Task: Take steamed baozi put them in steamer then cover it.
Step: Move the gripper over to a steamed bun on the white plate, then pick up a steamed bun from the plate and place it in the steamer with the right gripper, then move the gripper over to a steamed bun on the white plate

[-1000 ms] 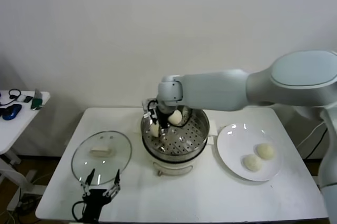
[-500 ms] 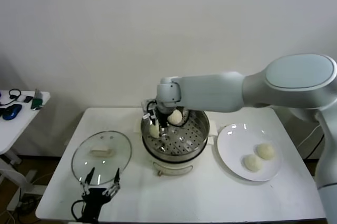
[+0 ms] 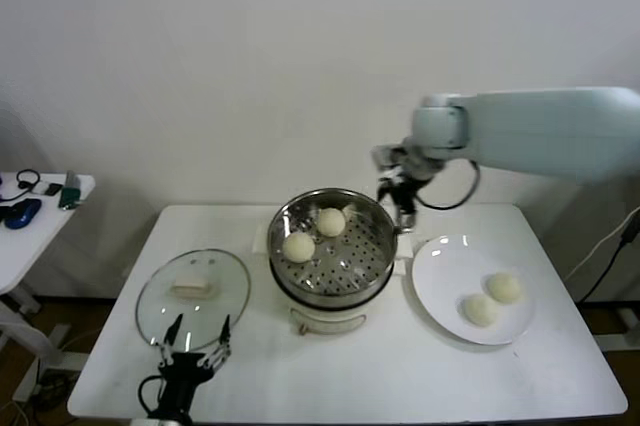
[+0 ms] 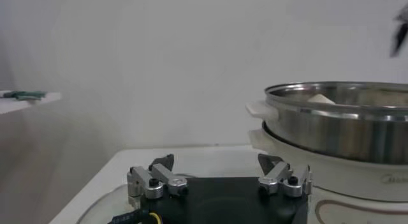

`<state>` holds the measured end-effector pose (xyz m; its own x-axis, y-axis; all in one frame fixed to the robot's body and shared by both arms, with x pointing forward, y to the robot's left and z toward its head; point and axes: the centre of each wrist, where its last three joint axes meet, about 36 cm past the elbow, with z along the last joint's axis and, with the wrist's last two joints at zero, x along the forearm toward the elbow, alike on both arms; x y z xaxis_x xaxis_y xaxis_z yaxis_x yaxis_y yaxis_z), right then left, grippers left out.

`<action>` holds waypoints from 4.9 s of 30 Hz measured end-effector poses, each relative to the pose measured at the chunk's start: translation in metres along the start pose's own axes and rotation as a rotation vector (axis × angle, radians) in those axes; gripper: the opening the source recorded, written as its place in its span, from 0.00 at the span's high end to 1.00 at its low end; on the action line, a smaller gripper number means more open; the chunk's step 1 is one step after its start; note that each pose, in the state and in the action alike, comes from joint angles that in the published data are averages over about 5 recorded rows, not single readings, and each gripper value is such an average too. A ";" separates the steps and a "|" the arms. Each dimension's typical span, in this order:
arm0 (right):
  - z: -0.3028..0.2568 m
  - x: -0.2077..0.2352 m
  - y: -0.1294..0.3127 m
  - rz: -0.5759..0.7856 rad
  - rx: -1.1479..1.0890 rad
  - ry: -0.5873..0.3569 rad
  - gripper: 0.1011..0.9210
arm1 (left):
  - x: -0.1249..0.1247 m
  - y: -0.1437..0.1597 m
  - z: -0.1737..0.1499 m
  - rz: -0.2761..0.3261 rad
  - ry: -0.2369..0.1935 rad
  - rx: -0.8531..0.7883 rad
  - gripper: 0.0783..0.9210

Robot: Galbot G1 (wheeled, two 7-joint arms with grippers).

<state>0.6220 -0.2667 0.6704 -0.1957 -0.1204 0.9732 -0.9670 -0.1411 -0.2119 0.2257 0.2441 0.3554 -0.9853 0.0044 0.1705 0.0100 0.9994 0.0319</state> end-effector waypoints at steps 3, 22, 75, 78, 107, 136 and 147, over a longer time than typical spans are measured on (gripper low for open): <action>0.040 -0.012 0.021 -0.013 -0.039 0.011 0.12 | 0.000 0.001 0.000 0.000 0.000 -0.002 0.12; 0.139 -0.135 0.088 -0.106 -0.130 0.082 0.12 | 0.006 0.000 0.007 -0.012 0.018 -0.013 0.12; -0.081 0.072 -0.028 0.108 0.690 -0.032 0.33 | 0.008 -0.004 0.004 -0.003 0.029 -0.045 0.12; -0.125 0.066 -0.016 0.089 0.837 -0.030 0.33 | 0.008 -0.004 0.004 -0.008 0.027 -0.044 0.12; -0.229 -0.097 0.032 -0.060 1.261 0.025 0.33 | 0.013 -0.002 0.002 -0.020 0.025 -0.034 0.12; 0.008 0.036 -0.042 -0.019 0.442 0.070 0.12 | 0.007 -0.002 -0.006 -0.010 0.004 -0.041 0.12; 0.149 -0.032 0.017 -0.062 0.073 0.077 0.12 | 0.006 -0.002 0.003 -0.016 0.022 -0.040 0.12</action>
<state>0.6367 -0.4120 0.6222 -0.1511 -0.0336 0.9880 -0.9637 -0.2175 -0.1548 0.2191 0.2425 0.3537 -0.9814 -0.0128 0.1913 0.0015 0.9972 0.0744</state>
